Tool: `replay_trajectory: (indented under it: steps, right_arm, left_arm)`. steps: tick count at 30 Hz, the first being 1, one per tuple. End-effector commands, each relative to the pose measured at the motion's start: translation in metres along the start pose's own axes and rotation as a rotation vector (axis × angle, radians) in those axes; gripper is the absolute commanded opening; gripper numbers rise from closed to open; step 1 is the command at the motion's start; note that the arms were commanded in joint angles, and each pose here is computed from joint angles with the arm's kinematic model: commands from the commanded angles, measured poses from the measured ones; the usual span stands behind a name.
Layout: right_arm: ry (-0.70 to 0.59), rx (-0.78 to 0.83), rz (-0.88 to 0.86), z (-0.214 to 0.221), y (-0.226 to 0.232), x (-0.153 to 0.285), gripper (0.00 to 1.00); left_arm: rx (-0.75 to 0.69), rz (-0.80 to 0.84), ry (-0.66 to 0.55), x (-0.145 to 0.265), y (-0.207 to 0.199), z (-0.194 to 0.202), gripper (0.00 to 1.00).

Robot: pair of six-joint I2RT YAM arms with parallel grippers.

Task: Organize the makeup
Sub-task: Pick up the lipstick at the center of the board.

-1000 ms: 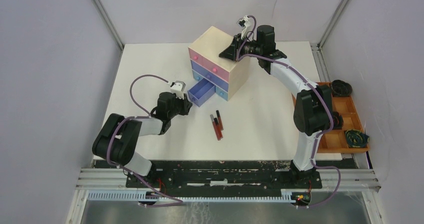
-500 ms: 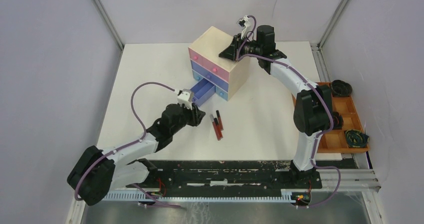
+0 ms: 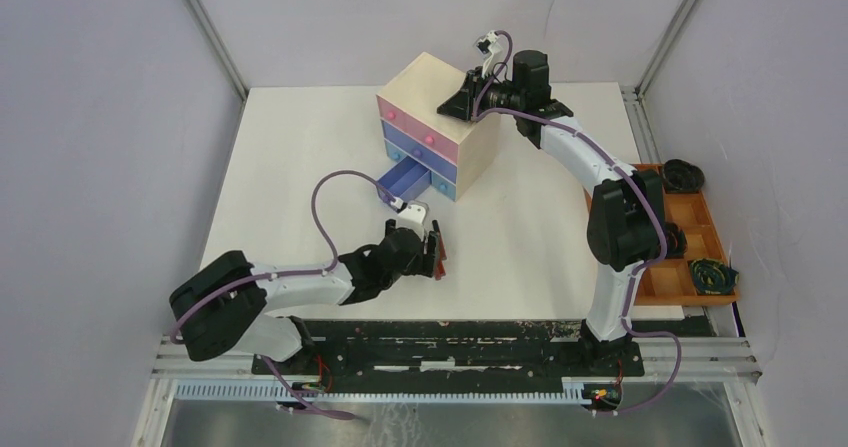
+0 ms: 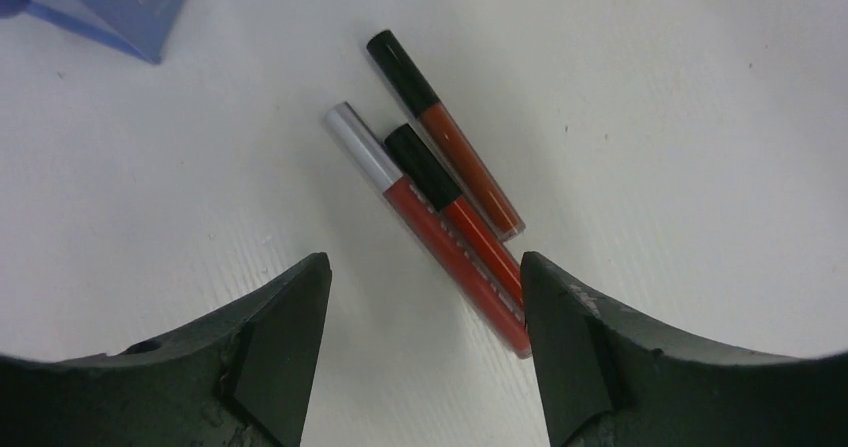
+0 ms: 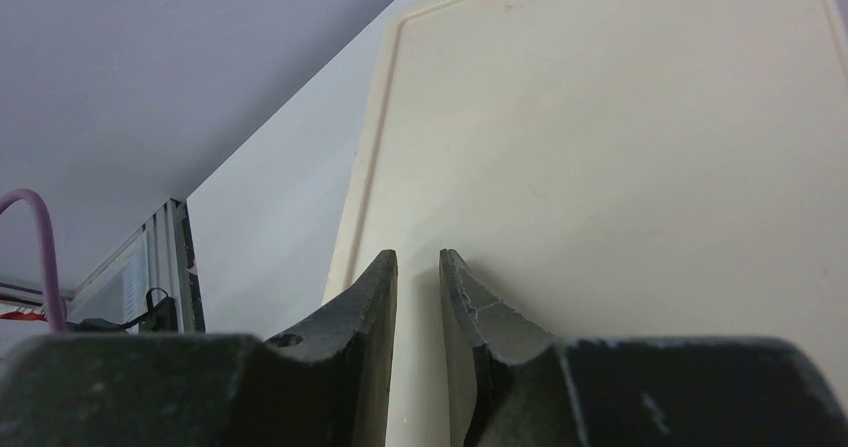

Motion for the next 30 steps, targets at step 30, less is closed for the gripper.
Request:
replay_trajectory:
  steps: [30]
  right_arm:
    - [0.216, -0.265, 0.158, 0.073, -0.042, -0.003, 0.30]
  left_arm:
    - [-0.020, -0.121, -0.312, 0.035, -0.020, -0.123, 0.83]
Point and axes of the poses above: each gripper's point midway between its finger pads, its own x axis back along the fingers, its own y axis along the line the jaws close on, z = x × y, the point moved 9 cm from there along x, back along the fingers, and after that the axes turned 6 degrees about -x, right-handed, at the moved point
